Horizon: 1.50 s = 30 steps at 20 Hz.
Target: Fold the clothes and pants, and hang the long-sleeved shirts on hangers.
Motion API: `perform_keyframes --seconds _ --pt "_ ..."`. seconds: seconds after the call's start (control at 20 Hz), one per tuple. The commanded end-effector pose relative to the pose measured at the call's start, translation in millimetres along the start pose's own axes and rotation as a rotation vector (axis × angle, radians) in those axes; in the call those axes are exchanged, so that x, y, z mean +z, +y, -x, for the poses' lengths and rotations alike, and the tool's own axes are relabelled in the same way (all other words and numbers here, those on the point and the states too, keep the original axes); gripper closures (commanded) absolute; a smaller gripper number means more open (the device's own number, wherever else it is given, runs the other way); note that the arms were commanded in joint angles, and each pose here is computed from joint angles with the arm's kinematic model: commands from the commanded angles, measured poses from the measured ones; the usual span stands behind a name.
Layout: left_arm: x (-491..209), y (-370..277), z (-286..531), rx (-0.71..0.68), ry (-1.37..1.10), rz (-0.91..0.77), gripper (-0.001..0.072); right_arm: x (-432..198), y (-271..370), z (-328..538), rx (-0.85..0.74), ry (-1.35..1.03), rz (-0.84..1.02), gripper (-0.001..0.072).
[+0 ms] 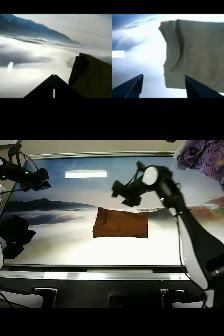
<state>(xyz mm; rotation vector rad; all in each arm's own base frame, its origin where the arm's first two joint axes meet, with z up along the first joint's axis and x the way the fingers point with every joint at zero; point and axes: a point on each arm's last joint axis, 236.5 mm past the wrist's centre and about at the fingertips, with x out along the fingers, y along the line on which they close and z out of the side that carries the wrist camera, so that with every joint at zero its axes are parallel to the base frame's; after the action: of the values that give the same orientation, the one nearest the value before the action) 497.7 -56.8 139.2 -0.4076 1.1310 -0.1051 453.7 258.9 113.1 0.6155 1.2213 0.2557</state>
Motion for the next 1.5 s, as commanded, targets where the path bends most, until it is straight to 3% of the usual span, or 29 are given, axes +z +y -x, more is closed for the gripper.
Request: perform_keyframes --seconds 0.0,0.2,0.4,0.5,0.8,1.15,1.25,1.3,1.35,1.4,1.45 --pt "0.7 1.7 0.1 0.002 -0.001 0.003 0.0692 28.5 -63.2 66.0 -0.096 -0.025 0.107 0.0112" --pt "1.0 2.4 0.3 0.002 -0.002 0.004 0.0691 61.5 -181.2 117.5 -0.183 -0.015 0.049 0.0113" --pt "1.6 2.3 0.3 0.002 -0.005 0.004 0.0691 41.0 -243.9 85.5 0.065 0.052 -0.152 0.0113" --pt "1.8 2.2 0.3 0.001 -0.005 0.004 0.0691 17.9 -267.8 53.1 0.097 0.079 -0.198 0.0113" --pt "1.7 2.3 0.3 0.002 -0.005 0.004 0.0690 -19.8 -285.0 -20.9 0.169 0.066 -0.292 0.0126" --pt "1.3 1.2 0.0 0.001 -0.004 0.003 0.0690 -35.5 -256.6 -79.1 0.174 0.118 -0.278 0.0186" --pt "1.2 1.1 0.0 0.000 -0.004 0.003 0.0691 -45.7 -245.6 -88.3 0.174 0.150 -0.267 0.0348" --pt "1.2 1.2 0.0 0.001 -0.004 0.003 0.0690 -47.7 -241.0 -89.3 0.178 0.157 -0.259 0.0461" --pt "1.2 1.1 0.0 0.000 -0.004 0.003 0.0690 -46.9 -235.0 -87.1 0.192 0.167 -0.249 0.0621" --pt "1.2 1.1 0.0 0.000 -0.004 0.003 0.0690 -41.4 -227.8 -81.8 0.208 0.170 -0.237 0.0680" --pt "1.2 1.1 0.0 0.000 -0.004 0.003 0.0690 -31.3 -219.8 -74.8 0.220 0.157 -0.212 0.0680"
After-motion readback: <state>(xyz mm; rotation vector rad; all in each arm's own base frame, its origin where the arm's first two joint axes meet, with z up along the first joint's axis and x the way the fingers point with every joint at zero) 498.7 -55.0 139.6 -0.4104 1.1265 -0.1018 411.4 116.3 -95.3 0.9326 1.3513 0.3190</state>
